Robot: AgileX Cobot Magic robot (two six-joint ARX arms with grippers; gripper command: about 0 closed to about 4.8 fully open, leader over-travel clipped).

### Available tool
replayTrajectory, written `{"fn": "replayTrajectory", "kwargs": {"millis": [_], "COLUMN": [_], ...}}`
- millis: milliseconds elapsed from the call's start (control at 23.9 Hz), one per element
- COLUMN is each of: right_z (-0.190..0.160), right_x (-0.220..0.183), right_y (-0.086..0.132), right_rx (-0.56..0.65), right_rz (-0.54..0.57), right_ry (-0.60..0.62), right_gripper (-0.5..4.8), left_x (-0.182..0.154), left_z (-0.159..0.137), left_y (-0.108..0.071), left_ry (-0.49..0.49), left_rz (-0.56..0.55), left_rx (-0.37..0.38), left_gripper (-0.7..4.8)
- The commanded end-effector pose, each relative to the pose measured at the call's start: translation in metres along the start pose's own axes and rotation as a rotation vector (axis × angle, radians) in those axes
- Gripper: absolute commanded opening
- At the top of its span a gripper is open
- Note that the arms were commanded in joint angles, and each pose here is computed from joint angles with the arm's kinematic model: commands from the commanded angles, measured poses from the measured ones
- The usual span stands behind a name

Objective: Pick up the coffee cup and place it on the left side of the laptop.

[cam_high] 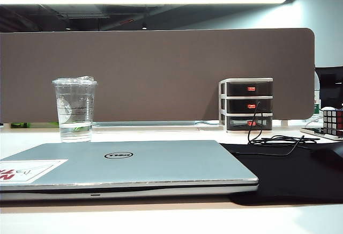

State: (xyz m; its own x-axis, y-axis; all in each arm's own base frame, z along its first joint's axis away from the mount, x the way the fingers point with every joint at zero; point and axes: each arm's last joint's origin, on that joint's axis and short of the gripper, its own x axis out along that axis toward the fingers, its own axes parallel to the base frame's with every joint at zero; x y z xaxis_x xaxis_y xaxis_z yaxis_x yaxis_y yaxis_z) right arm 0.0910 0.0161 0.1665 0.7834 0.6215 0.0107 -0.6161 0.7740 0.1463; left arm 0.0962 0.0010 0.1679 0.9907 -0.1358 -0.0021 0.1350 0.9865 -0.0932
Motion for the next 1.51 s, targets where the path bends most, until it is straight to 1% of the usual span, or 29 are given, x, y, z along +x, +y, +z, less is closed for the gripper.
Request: {"fn": "replayTrajectory", "kwargs": {"millis": [42,125,209,376,460,544,585,627,669,711,753,794,878,920,1045,1129,1171,1212,1254,1296,1422,1505], "right_z": [-0.003,-0.004,-0.005,-0.005,-0.005,-0.005,-0.005,-0.005,-0.005,-0.005,-0.006,-0.006,-0.006,-0.006,-0.006,-0.006,-0.006,-0.006,-0.006,-0.006,-0.007,-0.008], "right_x": [0.0,0.0,0.0,0.0,0.0,0.0,0.0,0.0,0.0,0.0,0.0,0.0,0.0,0.0,0.0,0.0,0.0,0.0,0.0,0.0,0.0,0.0], "right_y": [0.003,0.003,0.002,0.002,0.002,0.002,0.002,0.003,0.003,0.002,0.002,0.002,0.002,0.002,0.002,0.002,0.002,0.002,0.002,0.002,0.003,0.003], "right_rx": [0.017,0.022,0.027,0.027,0.027,0.028,0.028,0.029,0.03,0.032,0.034,0.035,0.036,0.036,0.039,0.039,0.039,0.039,0.039,0.039,0.041,0.055], "right_rz": [0.105,0.109,0.103,0.104,0.104,0.106,0.109,0.112,0.112,0.111,0.111,0.111,0.111,0.11,0.111,0.111,0.111,0.111,0.111,0.112,0.136,0.135], "right_ry": [0.029,0.035,0.039,0.04,0.04,0.04,0.041,0.042,0.044,0.046,0.048,0.049,0.05,0.05,0.053,0.053,0.053,0.053,0.053,0.053,0.058,0.074], "right_gripper": [-0.01,-0.01,-0.01,-0.01,-0.01,-0.01,-0.01,-0.01,-0.01,-0.01,-0.01,-0.01,-0.01,-0.01,-0.01,-0.01,-0.01,-0.01,-0.01,-0.01,-0.01,-0.01], "left_x": [0.0,0.0,0.001,0.0,0.0,0.0,0.0,0.0,0.0,0.0,0.0,0.0,-0.001,-0.001,-0.002,-0.005,-0.007,-0.008,-0.008,-0.007,0.0,0.006], "left_z": [0.003,0.002,0.003,0.006,0.007,0.009,0.01,0.01,0.01,0.01,0.011,0.011,0.011,0.013,0.02,0.031,0.038,0.041,0.045,0.046,0.054,0.061], "left_y": [-0.001,-0.001,-0.001,-0.003,-0.004,-0.004,-0.004,-0.004,-0.004,-0.004,-0.004,-0.004,-0.004,-0.004,-0.005,-0.007,-0.008,-0.008,-0.008,-0.008,-0.007,-0.007], "left_ry": [-0.023,-0.036,-0.052,-0.073,-0.085,-0.101,-0.109,-0.114,-0.116,-0.116,-0.117,-0.117,-0.123,-0.134,-0.173,-0.206,-0.227,-0.233,-0.234,-0.23,-0.203,-0.227], "left_rz": [-0.019,-0.024,-0.044,-0.108,-0.12,-0.124,-0.126,-0.127,-0.128,-0.128,-0.128,-0.128,-0.129,-0.13,-0.135,-0.131,-0.131,-0.131,-0.117,-0.112,-0.108,-0.113], "left_rx": [-0.002,-0.044,-0.087,-0.09,-0.091,-0.123,-0.127,-0.124,-0.116,-0.113,-0.113,-0.112,-0.11,-0.108,-0.095,-0.064,-0.033,-0.03,-0.03,-0.032,-0.039,-0.036], "left_gripper": [-0.04,0.03,0.3,0.35,0.36,0.36,0.39,0.59,0.91,1.37,2.01,2.48,3.3,3.51,3.51,3.51,3.51,3.52,3.88,4.11,4.51,4.69]}}
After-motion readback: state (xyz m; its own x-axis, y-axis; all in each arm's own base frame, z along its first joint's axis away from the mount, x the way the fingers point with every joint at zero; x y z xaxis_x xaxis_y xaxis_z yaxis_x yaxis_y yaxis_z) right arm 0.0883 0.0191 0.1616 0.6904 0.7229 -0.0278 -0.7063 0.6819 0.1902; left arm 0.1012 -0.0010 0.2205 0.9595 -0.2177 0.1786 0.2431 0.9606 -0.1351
